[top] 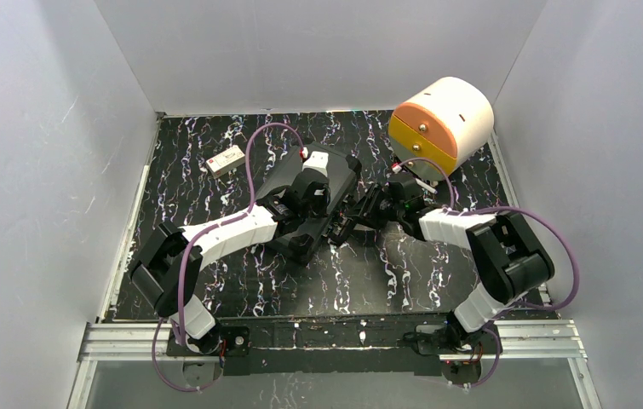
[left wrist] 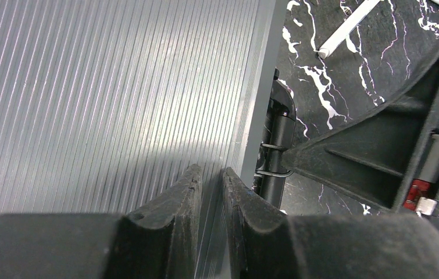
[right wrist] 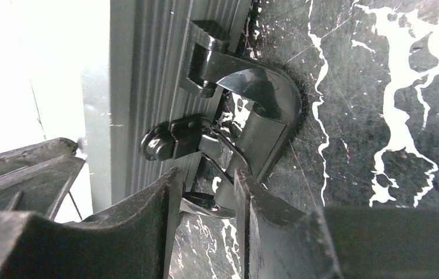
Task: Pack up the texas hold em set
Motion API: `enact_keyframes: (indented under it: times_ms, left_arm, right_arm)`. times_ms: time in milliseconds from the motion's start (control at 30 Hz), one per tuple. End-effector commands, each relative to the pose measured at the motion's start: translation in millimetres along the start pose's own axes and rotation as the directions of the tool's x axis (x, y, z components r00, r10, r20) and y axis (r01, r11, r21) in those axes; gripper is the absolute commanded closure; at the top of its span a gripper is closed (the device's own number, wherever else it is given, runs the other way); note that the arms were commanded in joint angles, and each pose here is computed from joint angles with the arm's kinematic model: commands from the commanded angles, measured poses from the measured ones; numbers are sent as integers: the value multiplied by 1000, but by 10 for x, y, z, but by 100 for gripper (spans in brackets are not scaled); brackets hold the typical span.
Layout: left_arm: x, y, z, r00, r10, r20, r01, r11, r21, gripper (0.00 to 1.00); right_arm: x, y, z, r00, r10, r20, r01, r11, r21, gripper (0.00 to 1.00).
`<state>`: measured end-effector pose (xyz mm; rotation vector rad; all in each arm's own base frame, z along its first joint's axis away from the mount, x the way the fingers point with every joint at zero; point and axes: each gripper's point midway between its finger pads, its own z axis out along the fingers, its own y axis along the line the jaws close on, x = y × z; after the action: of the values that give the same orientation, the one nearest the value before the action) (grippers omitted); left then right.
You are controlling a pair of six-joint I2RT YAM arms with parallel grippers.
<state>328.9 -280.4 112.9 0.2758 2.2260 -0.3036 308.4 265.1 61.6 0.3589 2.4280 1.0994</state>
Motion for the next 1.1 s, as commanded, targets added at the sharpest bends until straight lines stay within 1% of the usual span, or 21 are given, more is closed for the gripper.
enact_keyframes:
  times_ms: [0,133,233,367,500,733,900,1067]
  left_arm:
    - [1015,521,-82,939,84,-334,-137,981,-136,81]
    - [1005,509,-77,938,87,-334,-138,981,-134,82]
    - [1000,498,-77,939,84,-334,-134,982,-131,82]
    - [1014,500,-85,938,79,-337,-129,983,-130,83]
    - [1022,507,-94,938,78,-337,-129,983,-130,84]
    - [1046,521,-95,937,82,-339,-134,982,-135,85]
    - [1053,541,-94,938,83,-338,-138,980,-141,85]
    - [1061,551,-83,937,84,-338,-140,980,-145,85]
  right_arm:
    - [-229,126,-165,993,-55,103,55,998,11,52]
    - [-183,-66,-135,994,-44,96,36,996,80,46]
    - [-101,-127,-66,998,-29,53,24,996,84,43]
    - [-36,-58,9,1000,-22,8,22,999,29,42]
    - [-40,94,51,999,-34,-6,34,998,-52,43]
    - [-60,285,56,1000,-15,-10,14,990,-142,43]
    - [-101,393,-19,1000,-7,11,9,985,-175,43]
    - [-103,424,-9,1000,-6,6,7,982,-188,39]
